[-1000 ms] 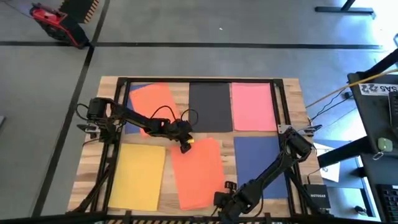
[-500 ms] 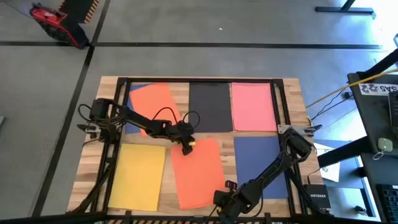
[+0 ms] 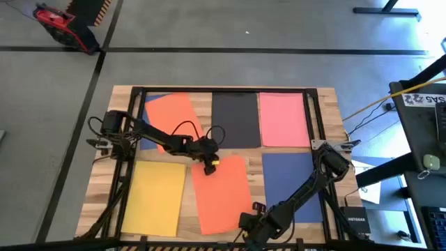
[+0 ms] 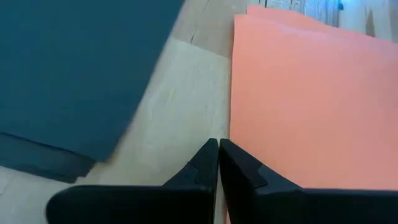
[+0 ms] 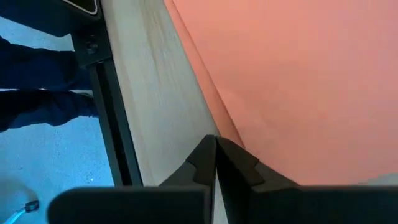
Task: Organize paper
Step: Stack the orange paper on top of the stacked orange papers
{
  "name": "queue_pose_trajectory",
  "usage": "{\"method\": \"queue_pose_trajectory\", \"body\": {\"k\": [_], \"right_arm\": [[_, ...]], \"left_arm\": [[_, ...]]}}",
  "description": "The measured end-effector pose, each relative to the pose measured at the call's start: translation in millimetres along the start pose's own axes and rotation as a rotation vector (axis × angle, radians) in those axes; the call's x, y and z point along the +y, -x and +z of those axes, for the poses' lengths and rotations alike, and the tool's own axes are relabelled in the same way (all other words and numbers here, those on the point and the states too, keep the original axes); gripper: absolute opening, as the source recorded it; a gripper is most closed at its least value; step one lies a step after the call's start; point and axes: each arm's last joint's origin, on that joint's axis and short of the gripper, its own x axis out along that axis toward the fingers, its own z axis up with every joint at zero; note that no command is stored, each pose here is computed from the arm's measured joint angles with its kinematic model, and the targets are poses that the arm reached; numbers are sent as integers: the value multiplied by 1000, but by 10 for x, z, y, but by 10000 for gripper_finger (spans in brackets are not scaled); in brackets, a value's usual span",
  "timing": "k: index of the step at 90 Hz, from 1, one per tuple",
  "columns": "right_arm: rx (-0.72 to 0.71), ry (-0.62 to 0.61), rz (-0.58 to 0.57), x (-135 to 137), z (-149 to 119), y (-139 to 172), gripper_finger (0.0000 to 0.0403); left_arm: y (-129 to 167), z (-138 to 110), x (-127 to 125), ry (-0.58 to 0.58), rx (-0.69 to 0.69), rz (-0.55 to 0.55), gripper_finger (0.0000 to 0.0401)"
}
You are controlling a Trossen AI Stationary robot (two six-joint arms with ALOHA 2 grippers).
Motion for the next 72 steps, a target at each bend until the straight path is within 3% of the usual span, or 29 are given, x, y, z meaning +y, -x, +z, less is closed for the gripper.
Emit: {"method": "queue_pose_trajectory", "body": {"k": [50, 72], "right_arm": [[3, -3, 6, 4, -1, 0, 0], [3, -15, 6, 6, -4, 0, 0]], "left_arm": [[-163, 29, -48, 6, -37, -47, 0], [-168, 222, -108, 1, -79, -58, 0]]}}
